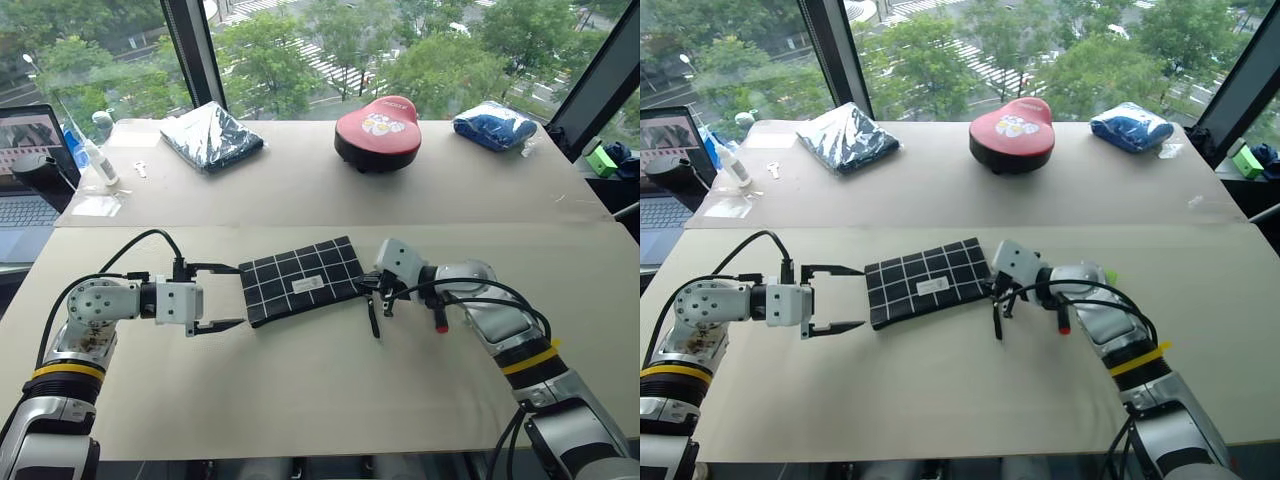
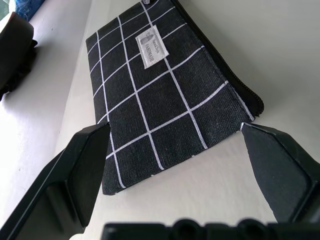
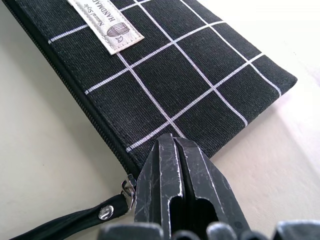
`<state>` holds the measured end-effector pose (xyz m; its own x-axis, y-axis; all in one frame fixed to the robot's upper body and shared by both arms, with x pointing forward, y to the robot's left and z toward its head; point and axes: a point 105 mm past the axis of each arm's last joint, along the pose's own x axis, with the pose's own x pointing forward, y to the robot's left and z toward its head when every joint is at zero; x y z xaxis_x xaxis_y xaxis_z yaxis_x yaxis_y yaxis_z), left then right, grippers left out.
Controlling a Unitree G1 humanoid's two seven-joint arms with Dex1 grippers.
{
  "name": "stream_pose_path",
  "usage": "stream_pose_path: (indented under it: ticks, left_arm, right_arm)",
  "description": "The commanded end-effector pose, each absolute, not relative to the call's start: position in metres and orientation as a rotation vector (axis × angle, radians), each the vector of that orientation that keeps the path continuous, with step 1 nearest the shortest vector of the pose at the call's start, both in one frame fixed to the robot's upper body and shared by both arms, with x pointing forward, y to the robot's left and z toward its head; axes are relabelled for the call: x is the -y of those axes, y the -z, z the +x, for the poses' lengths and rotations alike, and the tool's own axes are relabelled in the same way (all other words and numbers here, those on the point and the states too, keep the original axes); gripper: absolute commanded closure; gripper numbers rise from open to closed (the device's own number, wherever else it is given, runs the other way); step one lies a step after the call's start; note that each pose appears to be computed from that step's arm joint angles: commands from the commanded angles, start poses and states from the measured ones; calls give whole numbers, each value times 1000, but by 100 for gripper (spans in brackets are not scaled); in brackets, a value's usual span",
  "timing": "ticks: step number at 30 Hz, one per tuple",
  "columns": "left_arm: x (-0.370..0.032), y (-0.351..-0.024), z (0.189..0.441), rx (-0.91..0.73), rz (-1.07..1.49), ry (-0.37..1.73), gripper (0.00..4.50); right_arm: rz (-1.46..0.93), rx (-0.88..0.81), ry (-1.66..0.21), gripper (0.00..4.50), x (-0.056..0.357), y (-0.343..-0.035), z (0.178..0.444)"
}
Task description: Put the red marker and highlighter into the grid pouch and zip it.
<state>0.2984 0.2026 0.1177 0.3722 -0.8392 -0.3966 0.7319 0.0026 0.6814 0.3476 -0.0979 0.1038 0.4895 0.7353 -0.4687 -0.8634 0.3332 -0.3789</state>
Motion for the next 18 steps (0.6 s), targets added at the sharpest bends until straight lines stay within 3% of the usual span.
stream_pose_path:
  ticks: [1, 8, 18]
  left_arm:
    - [-198, -112, 290, 130, 983, 1294, 0]
    - [-195, -98, 289, 81, 1021, 1338, 0]
    - [-169, -98, 305, 306, 1187, 1254, 0]
  right_arm:
    - [-653, -287, -1050, 446, 103, -90, 347]
    - [-640, -283, -1036, 446, 105, -94, 348]
    - [-578, -286, -1065, 446, 102, -97, 340]
